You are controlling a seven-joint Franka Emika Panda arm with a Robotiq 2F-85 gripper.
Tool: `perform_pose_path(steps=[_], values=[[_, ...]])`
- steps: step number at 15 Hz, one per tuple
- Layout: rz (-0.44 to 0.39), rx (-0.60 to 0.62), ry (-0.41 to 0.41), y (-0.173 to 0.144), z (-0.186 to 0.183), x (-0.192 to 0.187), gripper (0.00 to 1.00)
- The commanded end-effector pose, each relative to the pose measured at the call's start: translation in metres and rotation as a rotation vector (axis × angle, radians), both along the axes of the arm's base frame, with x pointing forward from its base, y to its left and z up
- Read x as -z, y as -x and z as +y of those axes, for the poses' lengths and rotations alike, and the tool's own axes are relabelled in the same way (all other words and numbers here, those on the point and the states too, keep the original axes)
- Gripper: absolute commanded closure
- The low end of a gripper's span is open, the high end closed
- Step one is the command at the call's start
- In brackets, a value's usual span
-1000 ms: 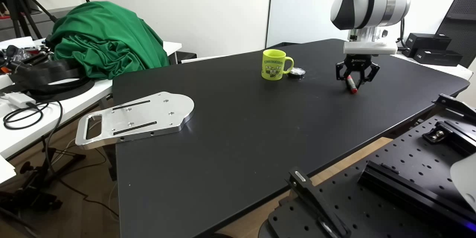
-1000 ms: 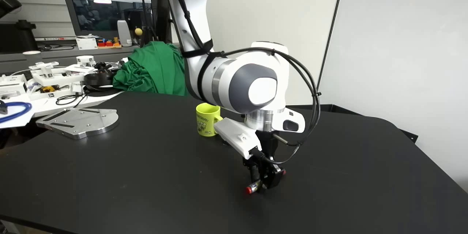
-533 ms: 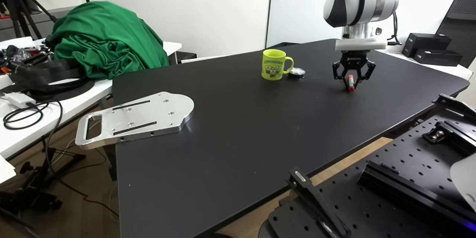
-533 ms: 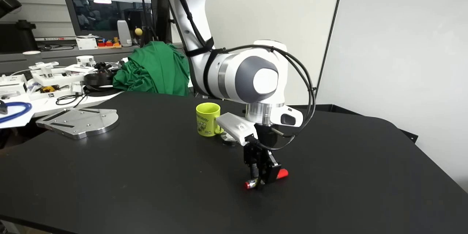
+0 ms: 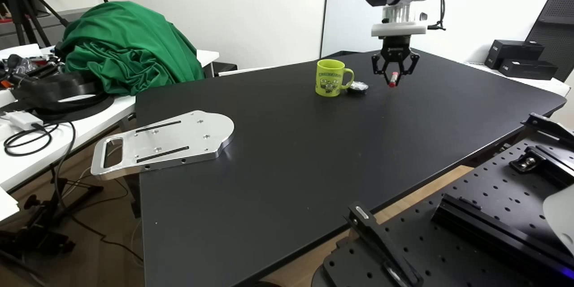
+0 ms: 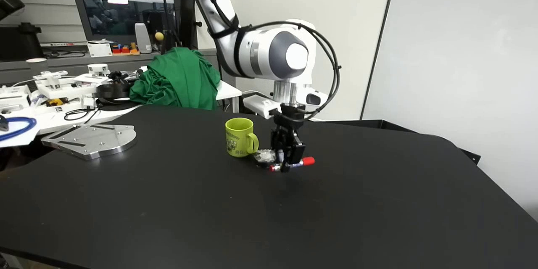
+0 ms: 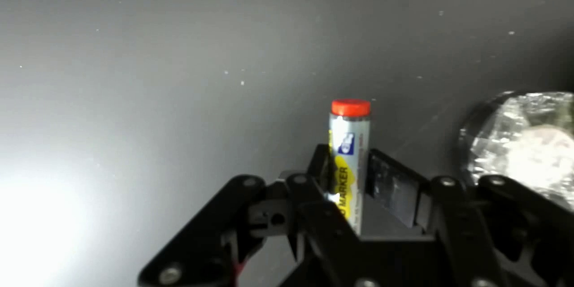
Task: Place the red marker inside the yellow mug, take the marker out of the mug then place it back inside the mug
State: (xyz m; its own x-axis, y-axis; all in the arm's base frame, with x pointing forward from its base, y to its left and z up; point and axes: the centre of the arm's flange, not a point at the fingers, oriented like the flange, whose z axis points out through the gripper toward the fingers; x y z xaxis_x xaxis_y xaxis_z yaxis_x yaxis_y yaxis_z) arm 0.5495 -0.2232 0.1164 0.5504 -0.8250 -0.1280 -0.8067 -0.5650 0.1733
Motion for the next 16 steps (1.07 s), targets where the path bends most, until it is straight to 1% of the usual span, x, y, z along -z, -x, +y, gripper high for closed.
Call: perform_pose_path(steps=[1,4,6,8,10,13,16], values=[[0.022,0.066,-0.031,-0.056,0.012,-0.028,0.94],[0.053,0.085,-0.059,-0.084,0.028,-0.055,0.94],[0.098,0.103,-0.098,-0.097,0.038,-0.072,0.94],[0.183,0.091,-0.179,-0.105,0.048,-0.087,0.94],[0.218,0.087,-0.227,-0.109,0.057,-0.1,0.94],[0.236,0.113,-0.311,-0.113,0.058,-0.107,0.94],[0.206,0.12,-0.425,-0.115,0.051,-0.098,0.94]])
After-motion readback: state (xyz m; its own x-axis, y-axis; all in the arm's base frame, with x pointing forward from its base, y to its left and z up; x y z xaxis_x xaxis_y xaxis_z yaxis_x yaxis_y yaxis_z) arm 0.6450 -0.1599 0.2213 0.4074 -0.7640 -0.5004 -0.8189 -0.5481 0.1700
